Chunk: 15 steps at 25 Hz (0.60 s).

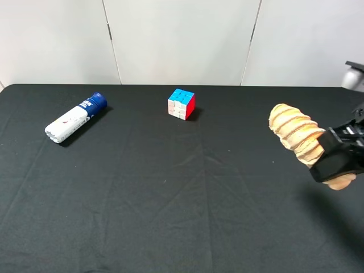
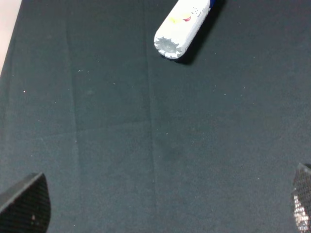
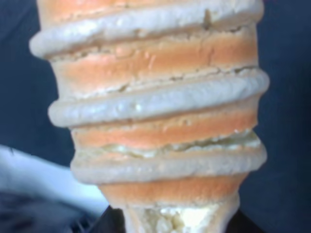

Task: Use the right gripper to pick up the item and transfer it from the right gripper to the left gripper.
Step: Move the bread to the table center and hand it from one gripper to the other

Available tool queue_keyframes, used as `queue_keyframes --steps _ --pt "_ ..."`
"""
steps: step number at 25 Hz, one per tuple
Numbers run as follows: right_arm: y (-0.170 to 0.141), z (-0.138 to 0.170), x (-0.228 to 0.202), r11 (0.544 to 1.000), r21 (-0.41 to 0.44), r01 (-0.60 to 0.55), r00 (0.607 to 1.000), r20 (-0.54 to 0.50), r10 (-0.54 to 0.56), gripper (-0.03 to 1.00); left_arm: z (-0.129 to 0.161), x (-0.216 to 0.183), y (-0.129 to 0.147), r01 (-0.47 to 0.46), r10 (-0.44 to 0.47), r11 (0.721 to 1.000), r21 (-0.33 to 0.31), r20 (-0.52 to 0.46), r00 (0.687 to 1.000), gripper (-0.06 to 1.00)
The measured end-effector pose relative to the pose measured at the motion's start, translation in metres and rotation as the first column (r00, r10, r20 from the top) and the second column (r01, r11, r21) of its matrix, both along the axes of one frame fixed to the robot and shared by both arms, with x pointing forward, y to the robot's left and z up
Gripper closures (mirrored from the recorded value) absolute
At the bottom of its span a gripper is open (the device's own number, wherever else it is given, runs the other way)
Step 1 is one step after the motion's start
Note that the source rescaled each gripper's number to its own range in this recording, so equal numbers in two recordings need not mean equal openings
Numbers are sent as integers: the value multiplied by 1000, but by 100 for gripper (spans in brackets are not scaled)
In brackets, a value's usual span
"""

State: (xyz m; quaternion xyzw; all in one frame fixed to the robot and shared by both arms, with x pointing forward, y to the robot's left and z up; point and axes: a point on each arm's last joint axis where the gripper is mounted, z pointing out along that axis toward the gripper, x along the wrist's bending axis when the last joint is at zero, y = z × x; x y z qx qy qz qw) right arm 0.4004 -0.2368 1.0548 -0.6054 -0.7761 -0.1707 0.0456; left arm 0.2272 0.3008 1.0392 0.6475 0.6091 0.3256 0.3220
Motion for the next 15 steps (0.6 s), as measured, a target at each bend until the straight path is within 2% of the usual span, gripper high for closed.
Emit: queue_keyframes --steps 4,8,15 --pt "12 2 9 990 -18 -140 990 -6 140 91 0 0 0 0 0 1000 0 0 1000 -4" --pt "38 1 16 956 -35 -291 957 -19 291 93 0 0 0 0 0 1000 0 0 1000 -4" --pt "77 10 32 902 -57 -427 902 35 429 93 0 0 0 0 0 1000 0 0 1000 -4"
